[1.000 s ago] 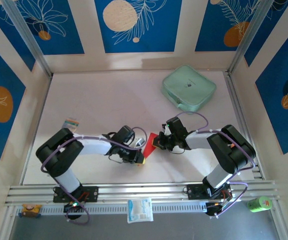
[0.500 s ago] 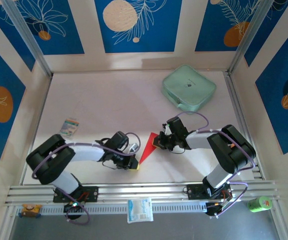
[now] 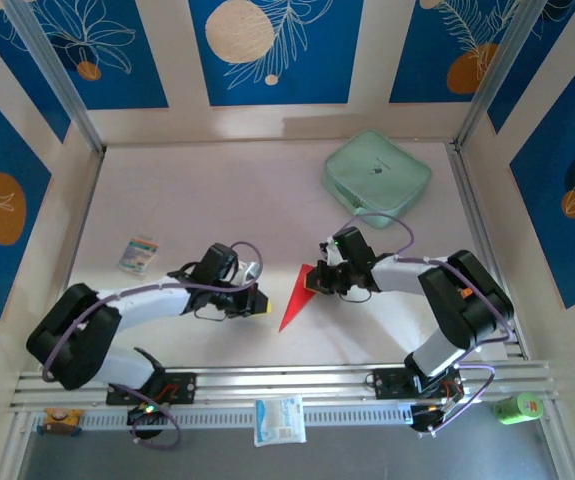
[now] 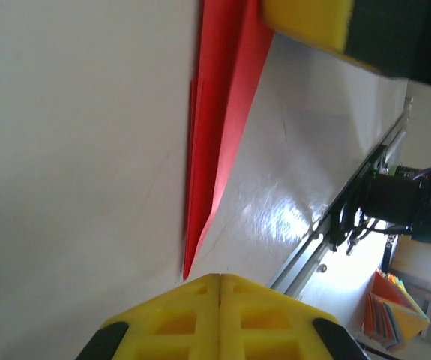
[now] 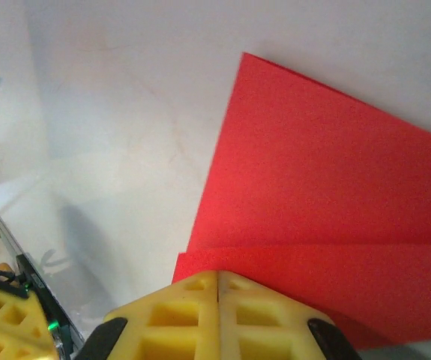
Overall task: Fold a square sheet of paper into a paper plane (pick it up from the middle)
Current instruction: Perform the fifth fold on the wing at the bottom-center of the table, then move a paper plane to the center of the table.
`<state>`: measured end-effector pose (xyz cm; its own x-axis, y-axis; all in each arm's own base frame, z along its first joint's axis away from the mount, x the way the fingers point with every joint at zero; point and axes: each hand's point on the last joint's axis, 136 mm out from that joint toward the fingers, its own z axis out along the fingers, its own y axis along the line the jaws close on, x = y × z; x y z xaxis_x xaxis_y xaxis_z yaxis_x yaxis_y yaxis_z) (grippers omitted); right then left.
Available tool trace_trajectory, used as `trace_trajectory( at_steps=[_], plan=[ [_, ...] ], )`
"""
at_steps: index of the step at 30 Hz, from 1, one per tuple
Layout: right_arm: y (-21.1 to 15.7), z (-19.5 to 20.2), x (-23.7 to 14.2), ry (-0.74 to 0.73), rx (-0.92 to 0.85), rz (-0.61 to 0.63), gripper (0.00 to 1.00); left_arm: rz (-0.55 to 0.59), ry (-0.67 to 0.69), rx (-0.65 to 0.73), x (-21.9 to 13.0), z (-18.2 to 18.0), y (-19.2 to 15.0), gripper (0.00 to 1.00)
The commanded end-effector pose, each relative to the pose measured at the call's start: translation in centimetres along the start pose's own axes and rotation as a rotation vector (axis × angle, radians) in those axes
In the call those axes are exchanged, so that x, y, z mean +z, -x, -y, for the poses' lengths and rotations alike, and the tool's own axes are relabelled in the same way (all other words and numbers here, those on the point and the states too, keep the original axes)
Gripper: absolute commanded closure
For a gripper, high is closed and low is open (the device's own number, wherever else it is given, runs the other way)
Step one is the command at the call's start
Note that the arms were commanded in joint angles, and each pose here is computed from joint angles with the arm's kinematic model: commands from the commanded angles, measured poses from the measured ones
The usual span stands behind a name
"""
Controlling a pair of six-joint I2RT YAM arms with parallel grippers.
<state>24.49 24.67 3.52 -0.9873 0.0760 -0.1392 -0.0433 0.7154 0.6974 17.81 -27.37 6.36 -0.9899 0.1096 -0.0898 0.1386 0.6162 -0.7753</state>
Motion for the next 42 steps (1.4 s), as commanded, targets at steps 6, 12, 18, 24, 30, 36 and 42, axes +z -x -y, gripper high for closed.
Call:
trace_trajectory(
  at_steps=[6, 12, 18, 24, 30, 36, 42],
  plan=[
    [-2.3, 3.4, -3.8, -0.129, 0.177, 0.123, 0.87, 0.023, -0.008, -0.002, 2.4, 0.2, 3.9, 0.84],
    [-3.8, 3.6, -4.6, -0.067, 0.222, 0.157, 0.76, 0.007, -0.030, -0.035, 3.9, -0.3, 4.6, 0.82],
    [-3.4, 2.4, -4.7, -0.043, 0.208, 0.135, 0.75, -0.018, -0.028, -0.046, 4.7, -0.8, 4.6, 0.82],
    [-3.0, 1.3, -3.6, -0.022, 0.193, 0.099, 0.74, -0.029, -0.022, -0.050, 5.0, -1.1, 4.6, 0.83],
    [-3.0, 0.7, -2.1, -0.019, 0.185, 0.043, 0.75, -0.040, -0.025, -0.045, 5.4, -0.9, 4.8, 0.82],
    [-3.0, 0.9, -1.0, -0.032, 0.201, 0.014, 0.76, -0.056, -0.035, -0.047, 5.7, -0.6, 4.7, 0.81],
    [-3.0, 1.1, -0.6, -0.046, 0.201, 0.003, 0.77, -0.086, -0.020, -0.053, 6.2, -0.8, 4.1, 0.81]
  ],
)
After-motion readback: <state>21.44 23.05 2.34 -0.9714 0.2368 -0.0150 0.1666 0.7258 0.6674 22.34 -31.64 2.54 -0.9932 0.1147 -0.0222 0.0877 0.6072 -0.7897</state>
